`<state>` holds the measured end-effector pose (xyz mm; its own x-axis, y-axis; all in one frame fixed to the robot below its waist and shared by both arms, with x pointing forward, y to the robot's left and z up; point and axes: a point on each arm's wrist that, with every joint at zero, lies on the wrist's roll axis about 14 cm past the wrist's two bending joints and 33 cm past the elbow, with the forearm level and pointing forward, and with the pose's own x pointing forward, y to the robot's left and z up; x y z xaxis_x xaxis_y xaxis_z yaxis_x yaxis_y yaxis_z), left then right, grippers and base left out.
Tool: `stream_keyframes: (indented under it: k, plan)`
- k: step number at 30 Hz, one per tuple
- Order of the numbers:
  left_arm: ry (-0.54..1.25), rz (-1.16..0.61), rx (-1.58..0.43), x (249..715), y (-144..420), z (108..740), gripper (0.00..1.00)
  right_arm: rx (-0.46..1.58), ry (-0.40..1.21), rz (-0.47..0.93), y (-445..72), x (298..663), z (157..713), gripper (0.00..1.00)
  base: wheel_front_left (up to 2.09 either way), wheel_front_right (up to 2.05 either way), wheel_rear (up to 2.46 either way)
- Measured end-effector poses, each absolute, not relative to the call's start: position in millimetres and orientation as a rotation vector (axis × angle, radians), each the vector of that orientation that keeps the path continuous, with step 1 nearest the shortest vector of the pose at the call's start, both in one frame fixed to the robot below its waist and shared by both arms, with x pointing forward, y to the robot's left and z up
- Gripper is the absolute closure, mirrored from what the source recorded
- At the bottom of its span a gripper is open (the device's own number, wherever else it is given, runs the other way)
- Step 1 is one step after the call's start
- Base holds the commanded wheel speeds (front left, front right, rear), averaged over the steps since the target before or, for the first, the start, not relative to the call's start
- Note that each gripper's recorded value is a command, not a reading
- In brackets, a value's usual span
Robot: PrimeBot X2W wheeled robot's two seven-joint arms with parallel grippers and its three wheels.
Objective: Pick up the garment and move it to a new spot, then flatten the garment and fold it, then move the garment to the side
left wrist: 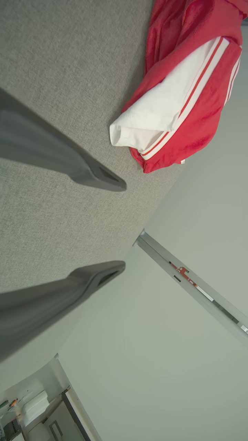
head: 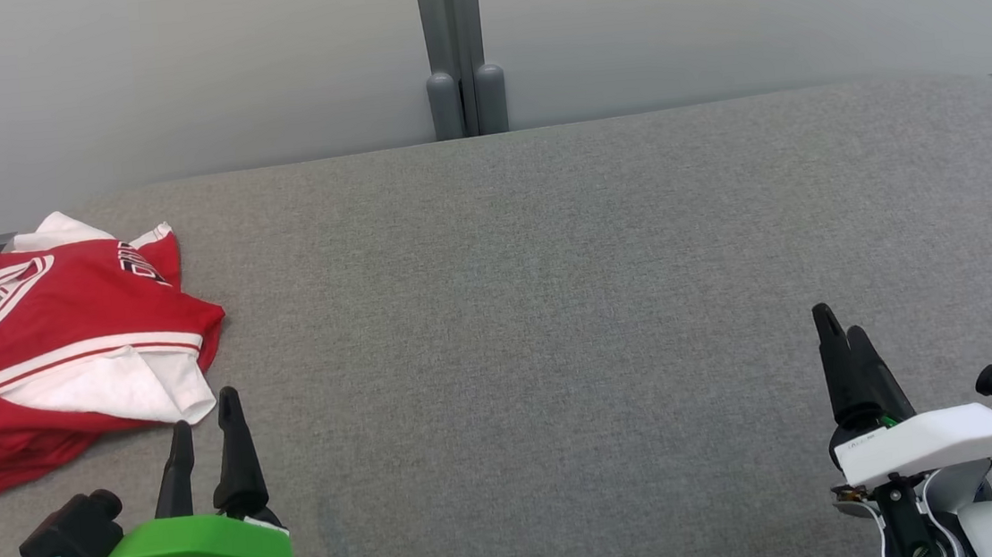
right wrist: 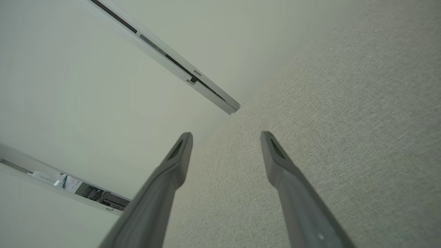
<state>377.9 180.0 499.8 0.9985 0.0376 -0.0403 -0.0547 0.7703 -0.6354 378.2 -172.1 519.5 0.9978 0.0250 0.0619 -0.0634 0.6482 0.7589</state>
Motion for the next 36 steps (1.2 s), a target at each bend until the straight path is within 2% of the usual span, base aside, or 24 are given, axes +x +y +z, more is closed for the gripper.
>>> stream_keyframes:
  k: [17, 36]
  plan:
    - [0.0, 0.03, -0.437, 376.6, 174.3, 504.4, 0.0, 0.648, -0.079, 0.084, -163.5, 375.5, 525.5, 0.0, 0.0, 0.0, 0.0]
    - [-0.036, 0.016, -0.244, 374.6, 171.5, 508.5, 0.0, 0.453, -0.111, 0.118, -155.1, 373.2, 530.2, 0.0, 0.0, 0.0, 0.0]
